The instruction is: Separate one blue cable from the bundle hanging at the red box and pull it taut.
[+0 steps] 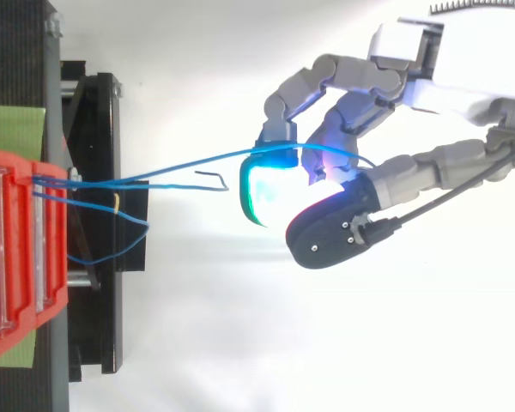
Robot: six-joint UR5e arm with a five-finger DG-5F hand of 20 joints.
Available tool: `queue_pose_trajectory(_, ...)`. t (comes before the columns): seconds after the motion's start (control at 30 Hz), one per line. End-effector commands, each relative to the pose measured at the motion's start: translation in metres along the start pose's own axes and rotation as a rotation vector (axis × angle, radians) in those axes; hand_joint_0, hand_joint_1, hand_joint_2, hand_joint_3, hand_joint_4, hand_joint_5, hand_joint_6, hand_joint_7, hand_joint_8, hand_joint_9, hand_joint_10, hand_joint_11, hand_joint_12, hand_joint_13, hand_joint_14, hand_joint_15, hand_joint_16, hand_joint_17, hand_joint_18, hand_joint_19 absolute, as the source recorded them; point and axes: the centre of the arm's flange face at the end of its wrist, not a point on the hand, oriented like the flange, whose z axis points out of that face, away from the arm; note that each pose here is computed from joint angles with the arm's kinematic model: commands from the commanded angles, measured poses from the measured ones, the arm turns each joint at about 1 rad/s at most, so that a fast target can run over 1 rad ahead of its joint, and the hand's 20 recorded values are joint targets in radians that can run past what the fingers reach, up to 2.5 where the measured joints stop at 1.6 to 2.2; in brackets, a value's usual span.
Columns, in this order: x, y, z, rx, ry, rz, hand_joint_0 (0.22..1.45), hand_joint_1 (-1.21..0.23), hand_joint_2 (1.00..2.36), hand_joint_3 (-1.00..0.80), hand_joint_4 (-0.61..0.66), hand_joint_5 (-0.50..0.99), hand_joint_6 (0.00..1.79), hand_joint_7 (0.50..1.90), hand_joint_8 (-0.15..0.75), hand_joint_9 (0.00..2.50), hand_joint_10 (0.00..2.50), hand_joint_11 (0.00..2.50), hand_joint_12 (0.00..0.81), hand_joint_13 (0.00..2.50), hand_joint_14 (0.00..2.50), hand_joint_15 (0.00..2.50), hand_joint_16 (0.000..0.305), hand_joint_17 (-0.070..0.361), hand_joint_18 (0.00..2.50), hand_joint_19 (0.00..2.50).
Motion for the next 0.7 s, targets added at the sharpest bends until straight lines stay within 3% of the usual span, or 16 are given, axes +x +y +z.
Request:
queue_pose_trajectory(0.0, -0.003, 0.0, 0.001, -0.003, -0.004, 0.069, 0.49, -0.6, 1.0, -0.5, 0.09, -0.24, 0.83, 0.86, 0.303, 0.79, 1.02, 1.31, 0.354, 0.87, 0.02, 0.66, 0.044, 0.099, 0.61, 0.46)
queue_pose_trajectory(0.1, -0.008, -0.005, 0.002, -0.004, -0.019, 0.097, 0.47, -0.57, 1.0, -0.5, 0.12, -0.24, 0.82, 0.85, 0.316, 0.79, 1.01, 1.29, 0.37, 0.87, 0.02, 0.66, 0.047, 0.106, 0.63, 0.46)
queue_pose_trajectory(0.23, -0.014, -0.004, 0.005, -0.032, -0.05, 0.112, 0.45, -0.51, 1.0, -0.5, 0.14, -0.24, 0.81, 0.85, 0.335, 0.79, 1.01, 1.28, 0.376, 0.87, 0.02, 0.66, 0.05, 0.112, 0.64, 0.46)
queue_pose_trajectory(0.5, -0.012, -0.017, 0.02, -0.06, -0.061, 0.106, 0.49, -0.47, 1.0, -0.5, 0.12, -0.23, 0.79, 0.88, 0.309, 0.8, 0.99, 1.32, 0.363, 0.88, 0.02, 0.7, 0.047, 0.106, 0.63, 0.47)
queue_pose_trajectory(0.67, -0.011, -0.019, 0.02, -0.062, -0.061, 0.106, 0.51, -0.51, 1.0, -0.5, 0.11, -0.23, 0.78, 0.89, 0.297, 0.8, 0.99, 1.35, 0.355, 0.91, 0.02, 0.75, 0.045, 0.102, 0.63, 0.47)
